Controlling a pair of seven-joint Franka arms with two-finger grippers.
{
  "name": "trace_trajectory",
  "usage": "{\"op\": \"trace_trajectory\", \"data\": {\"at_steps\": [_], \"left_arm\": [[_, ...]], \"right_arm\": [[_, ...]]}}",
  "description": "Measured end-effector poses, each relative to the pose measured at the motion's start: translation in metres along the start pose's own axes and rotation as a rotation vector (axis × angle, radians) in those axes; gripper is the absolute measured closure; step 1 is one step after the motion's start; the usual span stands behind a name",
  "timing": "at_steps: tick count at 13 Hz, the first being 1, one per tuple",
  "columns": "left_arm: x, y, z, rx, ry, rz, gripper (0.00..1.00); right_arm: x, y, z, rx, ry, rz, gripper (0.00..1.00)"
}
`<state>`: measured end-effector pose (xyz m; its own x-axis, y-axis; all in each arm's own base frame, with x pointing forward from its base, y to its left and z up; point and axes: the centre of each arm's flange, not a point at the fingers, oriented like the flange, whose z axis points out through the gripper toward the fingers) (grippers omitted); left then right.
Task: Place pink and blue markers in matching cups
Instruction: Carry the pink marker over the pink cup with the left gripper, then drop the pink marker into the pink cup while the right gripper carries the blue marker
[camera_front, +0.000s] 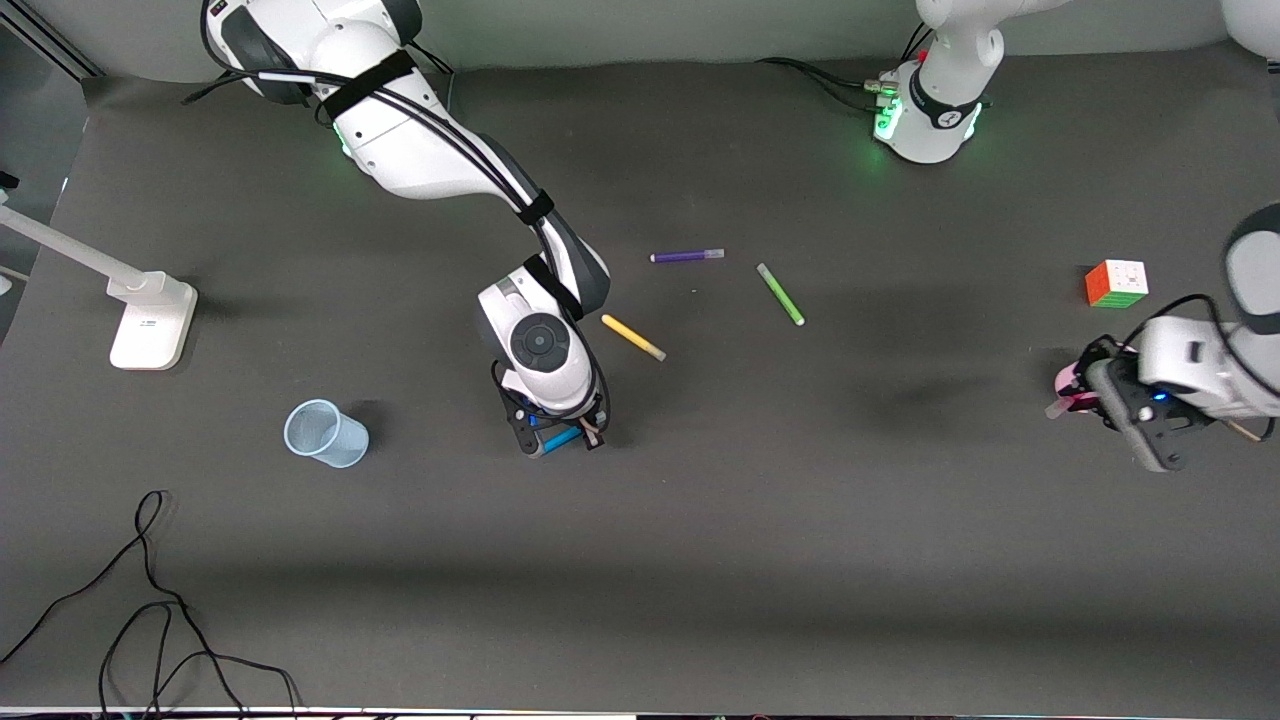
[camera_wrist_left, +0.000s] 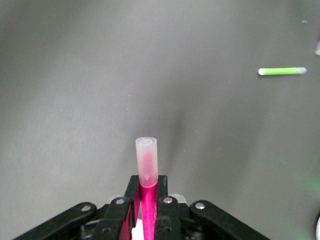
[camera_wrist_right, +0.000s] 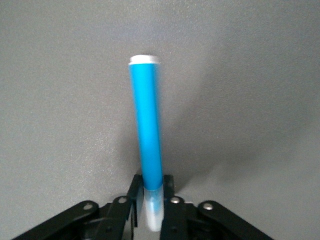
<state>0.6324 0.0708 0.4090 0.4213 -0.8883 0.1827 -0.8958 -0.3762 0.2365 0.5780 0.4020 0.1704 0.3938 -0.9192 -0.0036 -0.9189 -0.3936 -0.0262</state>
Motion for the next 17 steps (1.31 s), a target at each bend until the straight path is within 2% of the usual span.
{"op": "trace_trajectory", "data": {"at_steps": [2, 4, 9, 13, 17], "left_arm": [[-0.043, -0.013, 0.011, -0.025, 0.068, 0.074, 0.83], [-0.075, -0.019, 0.022, -0.046, 0.119, 0.124, 0.83], [-0.137, -0.030, 0.040, -0.053, 0.231, 0.217, 0.83], [-0.188, -0.042, 0.076, -0.070, 0.345, 0.234, 0.83], [-0.204, -0.047, 0.102, -0.096, 0.385, 0.223, 0.83]], "right_arm": [[0.002, -0.002, -0.003, 0.003, 0.002, -0.011, 0.83], [0.005, -0.005, -0.021, -0.017, 0.007, -0.032, 0.83], [0.039, -0.014, -0.136, -0.063, 0.006, -0.094, 0.83], [0.090, 0.006, -0.252, -0.134, -0.021, -0.283, 0.83], [0.180, 0.044, -0.323, -0.205, -0.081, -0.568, 0.83]]}}
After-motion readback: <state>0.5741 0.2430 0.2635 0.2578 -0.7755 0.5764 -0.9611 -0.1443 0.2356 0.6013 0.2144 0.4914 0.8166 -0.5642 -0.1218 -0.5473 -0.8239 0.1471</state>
